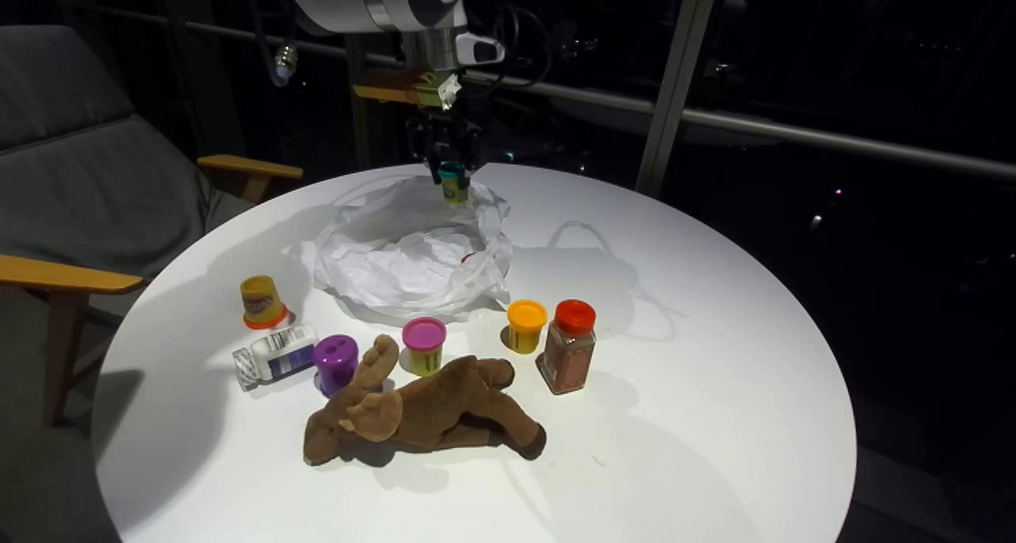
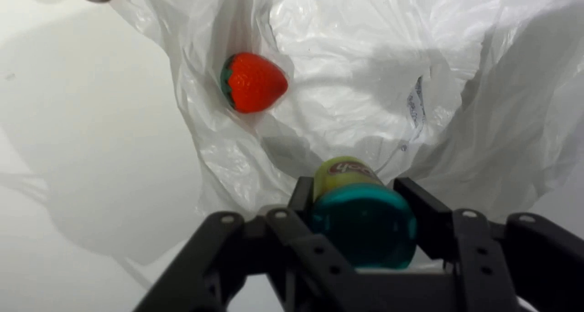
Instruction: Remove the contents from the plastic bag.
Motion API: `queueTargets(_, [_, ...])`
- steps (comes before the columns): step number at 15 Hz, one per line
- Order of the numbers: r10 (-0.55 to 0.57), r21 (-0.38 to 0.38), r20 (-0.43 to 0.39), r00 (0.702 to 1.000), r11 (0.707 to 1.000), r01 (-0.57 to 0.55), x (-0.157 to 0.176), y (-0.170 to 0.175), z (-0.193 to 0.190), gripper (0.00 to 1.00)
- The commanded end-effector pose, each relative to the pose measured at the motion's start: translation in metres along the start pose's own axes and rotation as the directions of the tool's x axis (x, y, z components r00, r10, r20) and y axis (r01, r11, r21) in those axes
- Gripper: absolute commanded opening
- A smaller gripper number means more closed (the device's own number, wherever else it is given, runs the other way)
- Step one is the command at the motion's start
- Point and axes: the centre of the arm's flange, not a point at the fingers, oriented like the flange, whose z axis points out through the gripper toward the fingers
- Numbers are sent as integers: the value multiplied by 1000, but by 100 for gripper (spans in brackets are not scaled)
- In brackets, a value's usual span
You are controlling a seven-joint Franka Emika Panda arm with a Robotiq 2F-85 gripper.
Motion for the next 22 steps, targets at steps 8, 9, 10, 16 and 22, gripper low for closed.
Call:
queueTargets(8, [222, 35, -78, 972, 975, -220, -128, 9, -43, 25])
queueTargets(9, [254, 49, -93, 963, 967, -251, -135, 9, -50, 25])
queueTargets(10, [296, 61, -116, 948, 955, -291, -142, 12, -57, 25])
queueTargets(16, [447, 30, -126, 886, 894, -447, -200, 40, -98, 25])
queueTargets(22, [438, -32, 8, 899, 899, -438, -302, 58, -126, 25])
